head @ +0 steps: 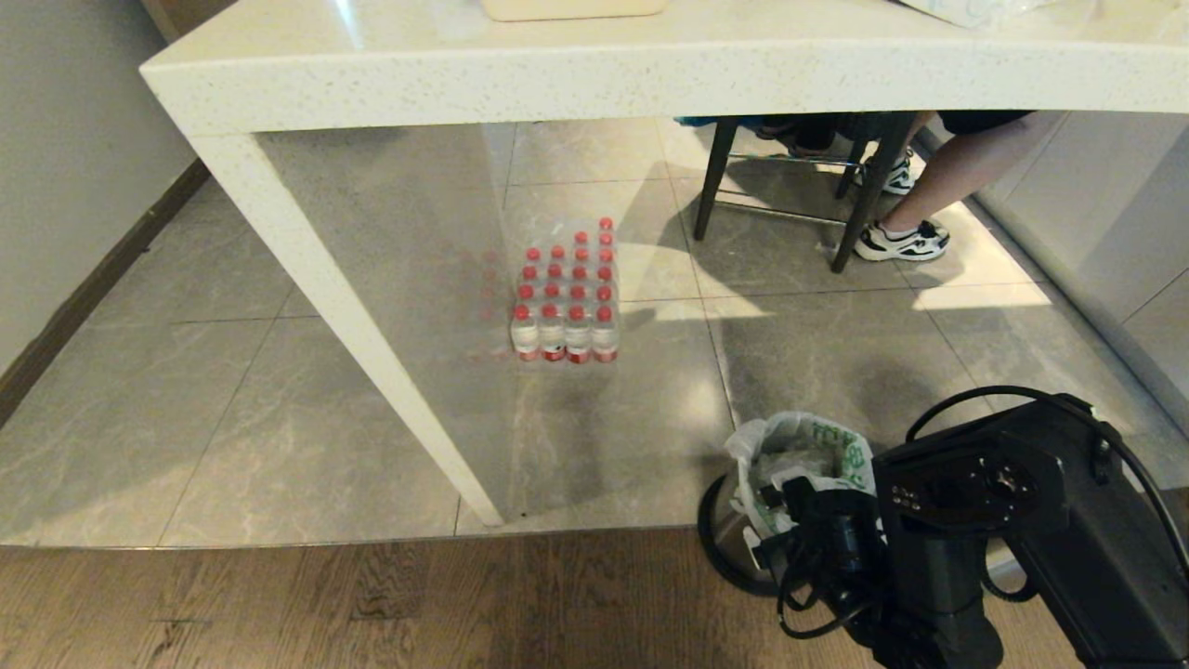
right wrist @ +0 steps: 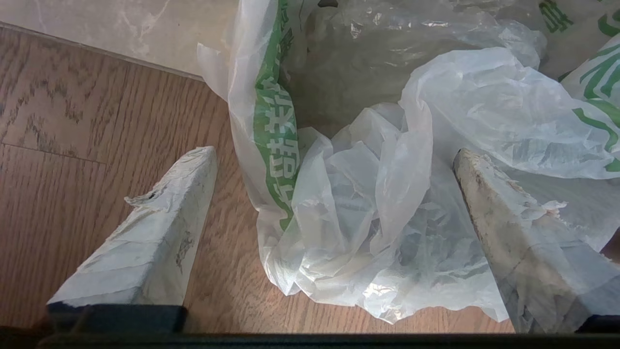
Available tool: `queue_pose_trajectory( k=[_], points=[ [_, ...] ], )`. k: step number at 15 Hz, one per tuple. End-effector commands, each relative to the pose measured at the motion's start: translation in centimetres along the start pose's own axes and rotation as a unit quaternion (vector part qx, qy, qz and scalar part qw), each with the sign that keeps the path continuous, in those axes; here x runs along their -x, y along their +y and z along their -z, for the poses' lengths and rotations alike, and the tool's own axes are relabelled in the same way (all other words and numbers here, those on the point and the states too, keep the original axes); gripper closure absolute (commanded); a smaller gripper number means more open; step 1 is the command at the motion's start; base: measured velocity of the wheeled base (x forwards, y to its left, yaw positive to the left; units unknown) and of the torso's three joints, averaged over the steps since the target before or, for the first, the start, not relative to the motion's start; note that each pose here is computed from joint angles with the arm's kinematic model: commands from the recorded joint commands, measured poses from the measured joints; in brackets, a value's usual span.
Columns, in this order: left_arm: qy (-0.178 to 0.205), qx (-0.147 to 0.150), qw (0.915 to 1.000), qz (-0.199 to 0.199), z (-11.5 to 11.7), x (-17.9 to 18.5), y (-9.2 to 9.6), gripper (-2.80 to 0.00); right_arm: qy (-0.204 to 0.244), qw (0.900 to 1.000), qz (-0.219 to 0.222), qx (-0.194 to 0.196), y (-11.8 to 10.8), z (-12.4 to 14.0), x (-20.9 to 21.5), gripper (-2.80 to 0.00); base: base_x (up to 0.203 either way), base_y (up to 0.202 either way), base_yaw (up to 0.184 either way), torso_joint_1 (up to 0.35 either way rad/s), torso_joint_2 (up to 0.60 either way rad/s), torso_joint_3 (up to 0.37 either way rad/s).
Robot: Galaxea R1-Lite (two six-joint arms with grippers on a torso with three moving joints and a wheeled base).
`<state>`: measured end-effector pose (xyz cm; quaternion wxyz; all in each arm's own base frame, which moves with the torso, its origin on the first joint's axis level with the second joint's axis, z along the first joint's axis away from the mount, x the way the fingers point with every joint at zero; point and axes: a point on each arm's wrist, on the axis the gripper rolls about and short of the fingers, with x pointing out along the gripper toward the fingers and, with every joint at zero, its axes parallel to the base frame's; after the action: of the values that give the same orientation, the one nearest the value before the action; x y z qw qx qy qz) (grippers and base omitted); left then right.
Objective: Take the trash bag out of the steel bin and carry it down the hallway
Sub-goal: Pick up the trash bag
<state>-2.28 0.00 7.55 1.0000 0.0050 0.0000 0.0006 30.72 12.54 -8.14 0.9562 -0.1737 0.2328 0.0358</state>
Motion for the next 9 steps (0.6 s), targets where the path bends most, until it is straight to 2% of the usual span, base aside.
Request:
queue_pose_trajectory(
  k=[1, 9],
  points=[
    [0.000, 0.000, 1.0000, 0.000, 0.00, 0.00, 0.00, 0.00, -0.004, 1.000, 0.001, 0.000, 0.04, -0.09, 0.00, -2.80, 0.000, 0.000, 0.000, 0.000, 0.00, 0.000],
    [0.001, 0.003, 1.0000, 0.000, 0.02, 0.00, 0.00, 0.00, -0.006, 1.000, 0.001, -0.003, -0.11, -0.30, 0.15, -2.80, 0.000, 0.000, 0.000, 0.001, 0.00, -0.028]
  ],
)
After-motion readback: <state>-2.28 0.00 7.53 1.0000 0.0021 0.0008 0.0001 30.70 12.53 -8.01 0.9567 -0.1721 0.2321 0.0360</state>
